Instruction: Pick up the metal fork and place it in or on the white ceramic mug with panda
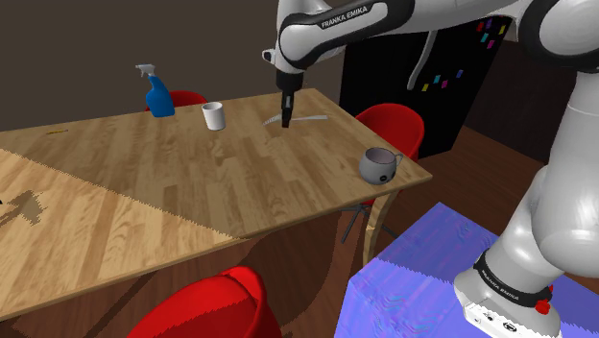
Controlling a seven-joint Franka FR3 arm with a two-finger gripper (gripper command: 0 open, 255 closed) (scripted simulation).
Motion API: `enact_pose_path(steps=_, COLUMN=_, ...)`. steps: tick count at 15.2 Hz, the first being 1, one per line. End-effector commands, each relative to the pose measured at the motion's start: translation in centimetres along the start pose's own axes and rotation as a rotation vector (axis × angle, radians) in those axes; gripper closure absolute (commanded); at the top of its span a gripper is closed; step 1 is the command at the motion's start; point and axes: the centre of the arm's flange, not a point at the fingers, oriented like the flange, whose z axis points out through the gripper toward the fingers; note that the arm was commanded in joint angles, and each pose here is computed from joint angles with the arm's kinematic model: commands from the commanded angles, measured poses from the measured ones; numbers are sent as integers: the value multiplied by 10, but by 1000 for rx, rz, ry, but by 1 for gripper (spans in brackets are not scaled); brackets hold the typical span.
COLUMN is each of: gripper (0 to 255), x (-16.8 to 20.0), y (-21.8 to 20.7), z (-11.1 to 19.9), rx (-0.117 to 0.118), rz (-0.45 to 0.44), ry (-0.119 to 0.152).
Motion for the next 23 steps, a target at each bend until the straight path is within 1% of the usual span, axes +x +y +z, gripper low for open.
enact_pose_path(steps=1, gripper=255, x=-19, y=-5, z=-4, rx=0, rz=0, ry=0)
enact_pose_path(steps=22, gripper=255, x=-284, y=-83, z=-22, rx=0, rz=0, ry=0)
enact_pose_path(steps=23, gripper=255, x=-292, y=-85, z=-22, rx=0, rz=0, ry=0)
